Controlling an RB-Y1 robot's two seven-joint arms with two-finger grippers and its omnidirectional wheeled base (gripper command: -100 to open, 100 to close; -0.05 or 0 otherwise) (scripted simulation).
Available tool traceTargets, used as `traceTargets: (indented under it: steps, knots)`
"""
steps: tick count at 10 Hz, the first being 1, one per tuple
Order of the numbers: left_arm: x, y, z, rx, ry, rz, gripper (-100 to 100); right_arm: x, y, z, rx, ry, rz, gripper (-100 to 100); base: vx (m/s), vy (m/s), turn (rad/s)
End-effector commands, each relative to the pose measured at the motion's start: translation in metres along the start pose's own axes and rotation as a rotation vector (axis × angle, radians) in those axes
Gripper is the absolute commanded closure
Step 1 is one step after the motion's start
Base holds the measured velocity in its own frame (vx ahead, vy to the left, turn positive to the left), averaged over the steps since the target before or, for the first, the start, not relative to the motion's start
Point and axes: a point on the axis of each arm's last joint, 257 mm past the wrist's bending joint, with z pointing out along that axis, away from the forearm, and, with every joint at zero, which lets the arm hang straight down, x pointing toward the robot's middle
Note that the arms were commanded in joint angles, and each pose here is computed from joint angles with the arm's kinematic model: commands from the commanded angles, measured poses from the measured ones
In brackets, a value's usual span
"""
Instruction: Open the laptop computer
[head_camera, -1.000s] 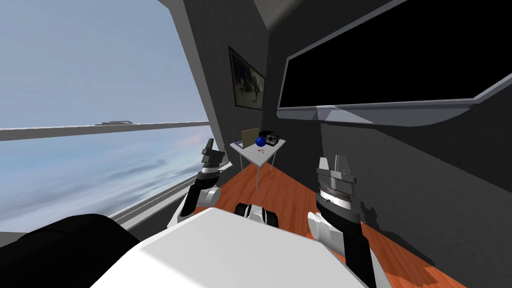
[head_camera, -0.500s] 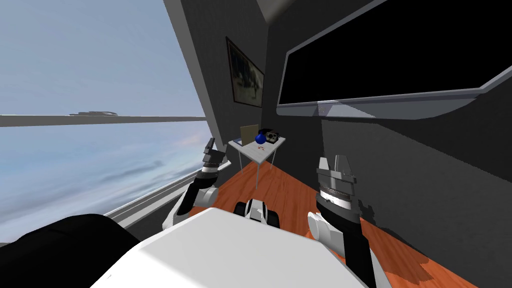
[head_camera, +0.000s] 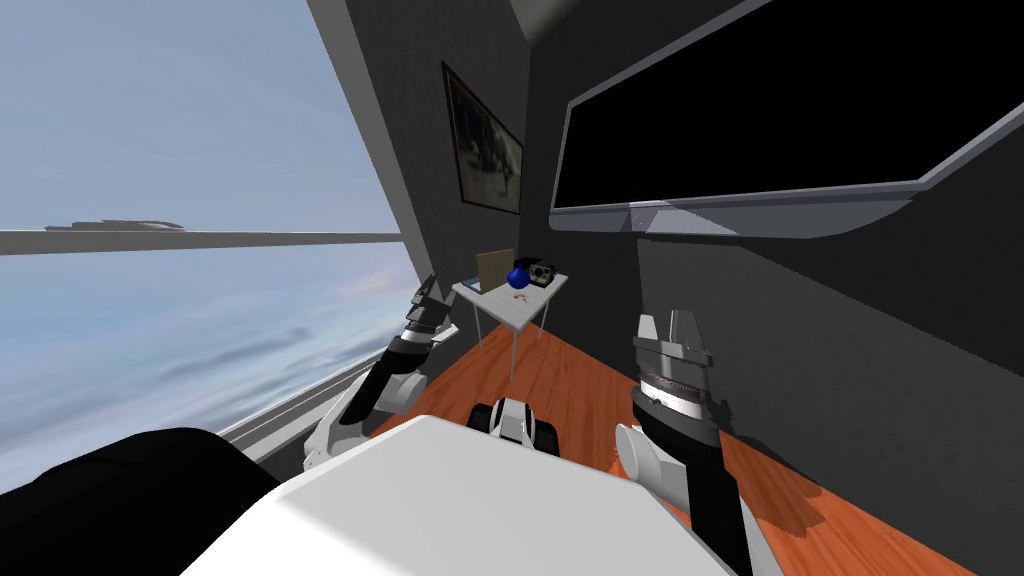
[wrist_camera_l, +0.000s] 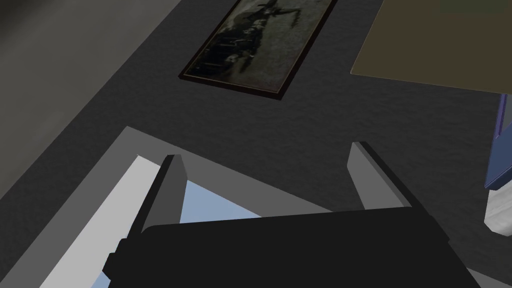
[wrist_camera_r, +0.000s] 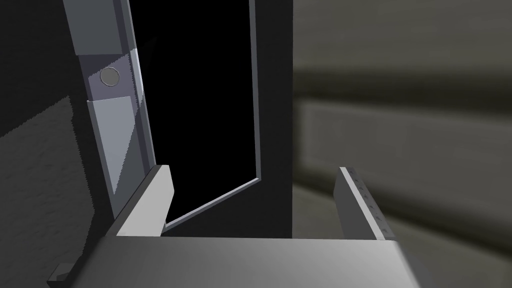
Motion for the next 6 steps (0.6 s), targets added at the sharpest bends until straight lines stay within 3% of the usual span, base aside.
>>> traceTargets:
  steps: [1, 6]
  knots:
    - [-0.0008, 0.0077, 0.0025, -0.057, 0.045, 0.015, -100, 0.0000, 0.0000, 0.0000, 0.000, 0.000, 0.000, 0, 0.038, 0.052, -0.117]
    - [-0.0038, 0.0171, 0.0076, -0.148, 0.113, 0.047, -100, 0.0000, 0.0000, 0.0000, 0.000, 0.000, 0.000, 0, 0.036, 0.050, -0.094]
